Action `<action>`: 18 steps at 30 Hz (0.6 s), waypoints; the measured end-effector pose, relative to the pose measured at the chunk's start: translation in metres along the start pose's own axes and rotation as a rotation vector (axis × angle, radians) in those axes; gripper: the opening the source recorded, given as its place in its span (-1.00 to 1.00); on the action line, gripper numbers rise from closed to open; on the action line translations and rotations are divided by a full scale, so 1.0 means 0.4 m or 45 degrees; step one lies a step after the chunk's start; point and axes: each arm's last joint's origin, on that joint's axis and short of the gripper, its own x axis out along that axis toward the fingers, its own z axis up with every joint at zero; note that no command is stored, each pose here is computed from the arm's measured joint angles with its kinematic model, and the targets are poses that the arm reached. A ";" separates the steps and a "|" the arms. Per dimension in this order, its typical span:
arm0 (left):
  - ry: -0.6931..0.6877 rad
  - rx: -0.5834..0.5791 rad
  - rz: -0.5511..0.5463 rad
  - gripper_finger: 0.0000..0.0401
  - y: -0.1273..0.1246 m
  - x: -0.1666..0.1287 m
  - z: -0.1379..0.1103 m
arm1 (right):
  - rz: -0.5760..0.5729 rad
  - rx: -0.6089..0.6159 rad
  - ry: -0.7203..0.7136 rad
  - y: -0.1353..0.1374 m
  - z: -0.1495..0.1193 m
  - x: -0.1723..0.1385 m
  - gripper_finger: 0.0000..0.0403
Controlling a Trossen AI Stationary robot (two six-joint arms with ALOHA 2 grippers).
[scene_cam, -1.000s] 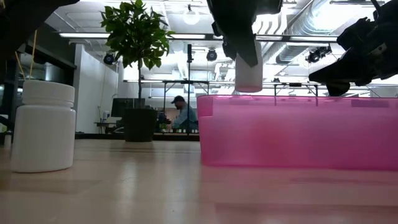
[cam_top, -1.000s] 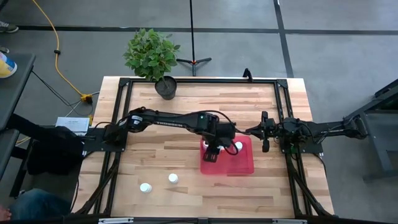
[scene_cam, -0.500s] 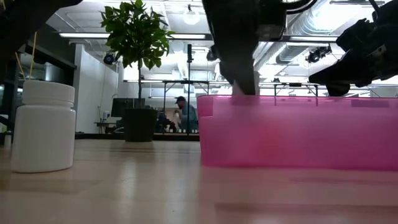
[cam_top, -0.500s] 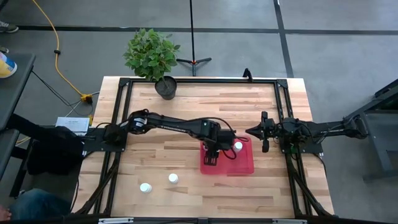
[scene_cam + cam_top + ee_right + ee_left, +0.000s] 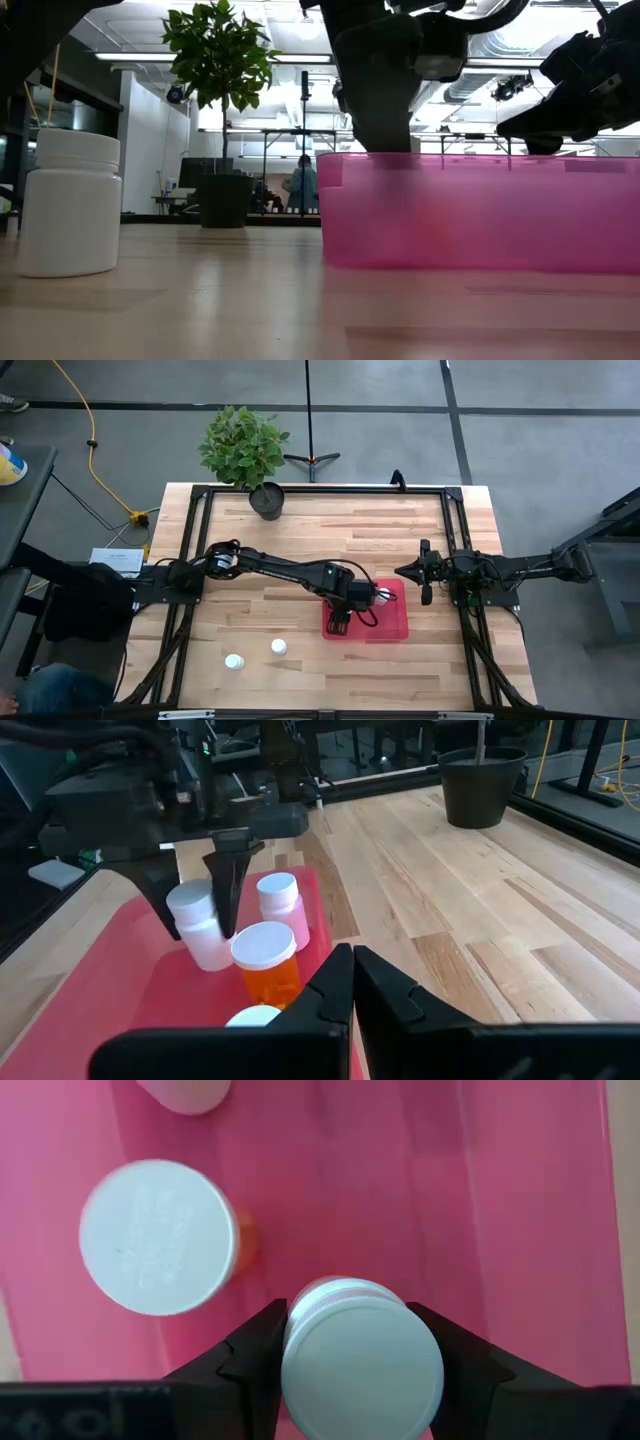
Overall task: Pick and place pill bottles into a basket
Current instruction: Put the white pill bottle into the pink bin
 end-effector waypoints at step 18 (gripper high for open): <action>-0.042 -0.029 0.044 0.07 0.004 0.014 0.002 | 0.000 0.000 0.000 0.000 0.000 0.000 -0.99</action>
